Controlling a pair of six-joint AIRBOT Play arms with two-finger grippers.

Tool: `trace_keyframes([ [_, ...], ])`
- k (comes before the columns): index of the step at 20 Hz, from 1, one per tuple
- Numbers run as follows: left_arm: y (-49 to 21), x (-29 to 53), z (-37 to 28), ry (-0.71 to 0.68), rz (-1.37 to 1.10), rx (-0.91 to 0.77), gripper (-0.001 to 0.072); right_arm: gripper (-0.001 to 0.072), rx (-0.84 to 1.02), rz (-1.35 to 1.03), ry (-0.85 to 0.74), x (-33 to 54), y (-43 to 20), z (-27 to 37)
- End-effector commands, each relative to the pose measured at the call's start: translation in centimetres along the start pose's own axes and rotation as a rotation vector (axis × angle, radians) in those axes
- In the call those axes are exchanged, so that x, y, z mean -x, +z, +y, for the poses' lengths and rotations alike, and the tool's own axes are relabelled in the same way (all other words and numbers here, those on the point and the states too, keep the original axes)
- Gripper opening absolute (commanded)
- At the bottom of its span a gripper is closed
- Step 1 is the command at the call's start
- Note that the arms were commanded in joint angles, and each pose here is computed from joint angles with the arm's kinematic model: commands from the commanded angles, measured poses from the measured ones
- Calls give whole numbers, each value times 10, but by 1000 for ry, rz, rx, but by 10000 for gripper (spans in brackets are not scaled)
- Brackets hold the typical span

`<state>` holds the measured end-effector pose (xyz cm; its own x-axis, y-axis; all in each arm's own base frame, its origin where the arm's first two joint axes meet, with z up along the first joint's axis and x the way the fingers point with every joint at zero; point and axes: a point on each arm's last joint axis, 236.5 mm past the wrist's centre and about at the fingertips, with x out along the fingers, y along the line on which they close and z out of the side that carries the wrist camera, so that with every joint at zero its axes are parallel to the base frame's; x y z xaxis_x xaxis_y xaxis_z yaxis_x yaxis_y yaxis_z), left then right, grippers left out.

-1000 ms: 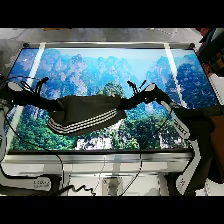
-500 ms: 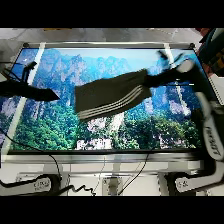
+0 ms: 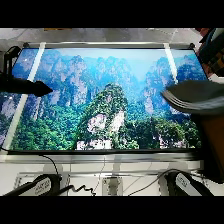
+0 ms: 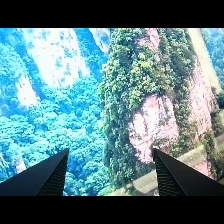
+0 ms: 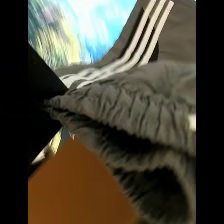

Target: Fold the clothes and pants, and hang the long-sleeved shirts on hangers.

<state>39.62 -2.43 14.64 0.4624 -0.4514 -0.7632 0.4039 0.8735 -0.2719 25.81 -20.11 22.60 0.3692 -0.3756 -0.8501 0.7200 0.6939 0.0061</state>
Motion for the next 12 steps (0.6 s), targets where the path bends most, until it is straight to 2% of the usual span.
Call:
trace_keyframes([
  [1, 2, 2, -1, 5, -9, -5, 565, 21, -286, 13, -326, 52, -40, -121],
  [5, 2, 2, -1, 5, -9, -5, 564, 22, -653, -18, -479, 86, -76, -185],
  [7, 2, 2, -1, 5, -9, -5, 564, 39, -739, -24, -526, 94, -87, -203],
  [8, 2, 2, -1, 5, -9, -5, 564, 124, -765, -25, -543, 97, -91, -209],
  [10, 2, 2, -1, 5, -9, -5, 564, 567, -798, -24, -565, 100, -97, -217],
  [11, 2, 2, -1, 5, -9, -5, 564, 634, -803, -23, -568, 101, -98, -218],
  [12, 2, 2, -1, 5, -9, -5, 564, 633, -802, -23, -562, 100, -97, -217],
])
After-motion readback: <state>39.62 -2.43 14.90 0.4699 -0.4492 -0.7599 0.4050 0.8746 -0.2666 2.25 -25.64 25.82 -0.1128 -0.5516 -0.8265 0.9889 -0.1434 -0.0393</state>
